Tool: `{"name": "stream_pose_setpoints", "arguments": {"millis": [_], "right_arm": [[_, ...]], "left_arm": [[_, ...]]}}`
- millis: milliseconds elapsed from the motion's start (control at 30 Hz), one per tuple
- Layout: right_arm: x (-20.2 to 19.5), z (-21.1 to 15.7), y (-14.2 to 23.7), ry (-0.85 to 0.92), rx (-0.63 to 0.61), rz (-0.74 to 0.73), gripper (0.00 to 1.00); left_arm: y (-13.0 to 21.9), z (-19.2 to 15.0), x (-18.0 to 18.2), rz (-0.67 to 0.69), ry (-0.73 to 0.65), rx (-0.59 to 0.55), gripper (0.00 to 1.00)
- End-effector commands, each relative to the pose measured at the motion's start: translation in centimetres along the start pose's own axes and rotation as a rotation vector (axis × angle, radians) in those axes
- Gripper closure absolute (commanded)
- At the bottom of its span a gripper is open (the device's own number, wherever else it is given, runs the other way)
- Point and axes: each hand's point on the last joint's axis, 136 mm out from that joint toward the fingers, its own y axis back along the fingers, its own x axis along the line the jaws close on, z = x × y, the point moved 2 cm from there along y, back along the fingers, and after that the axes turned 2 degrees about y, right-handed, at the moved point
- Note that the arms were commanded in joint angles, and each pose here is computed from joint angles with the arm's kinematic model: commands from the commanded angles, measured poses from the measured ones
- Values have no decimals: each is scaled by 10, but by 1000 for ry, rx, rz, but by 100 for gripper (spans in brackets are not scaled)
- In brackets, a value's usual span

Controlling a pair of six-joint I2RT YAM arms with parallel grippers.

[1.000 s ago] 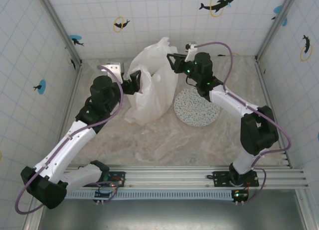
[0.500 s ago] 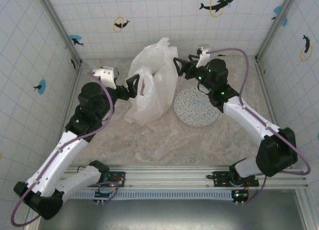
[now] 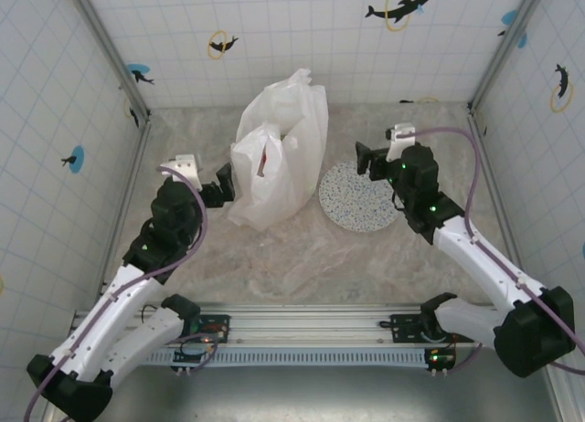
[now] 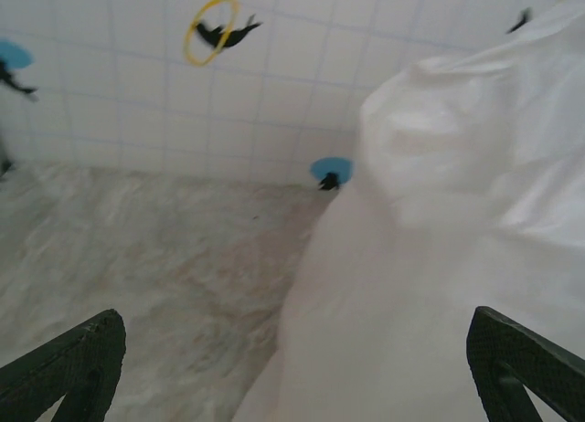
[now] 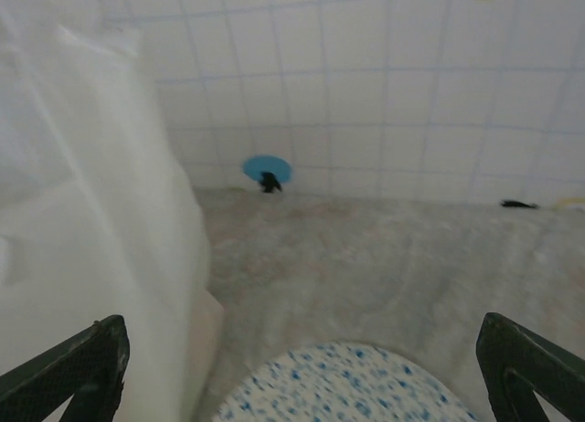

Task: Place the fruits into the plastic bag

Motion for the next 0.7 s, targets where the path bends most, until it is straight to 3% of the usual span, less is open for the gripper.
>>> {"name": "stream_pose_setpoints", "arguments": {"millis": [0, 167, 333, 500, 667], "right_arm": [[-31, -31, 8, 41, 61, -143, 0], [-54, -73, 11, 29, 134, -226, 0], [-76, -115, 15, -23, 179, -305, 0], [-96, -150, 22, -55, 228, -372, 0], [-109, -175, 30, -53, 253, -415, 0]], "left_arm": [[-8, -4, 43, 194, 110, -55, 3], [-24, -33, 90, 340, 223, -61, 2], [-38, -69, 119, 493, 208, -73, 2], [-43, -94, 139, 581, 112, -111, 2], [-41, -119, 156, 676, -1, -78, 2]]}}
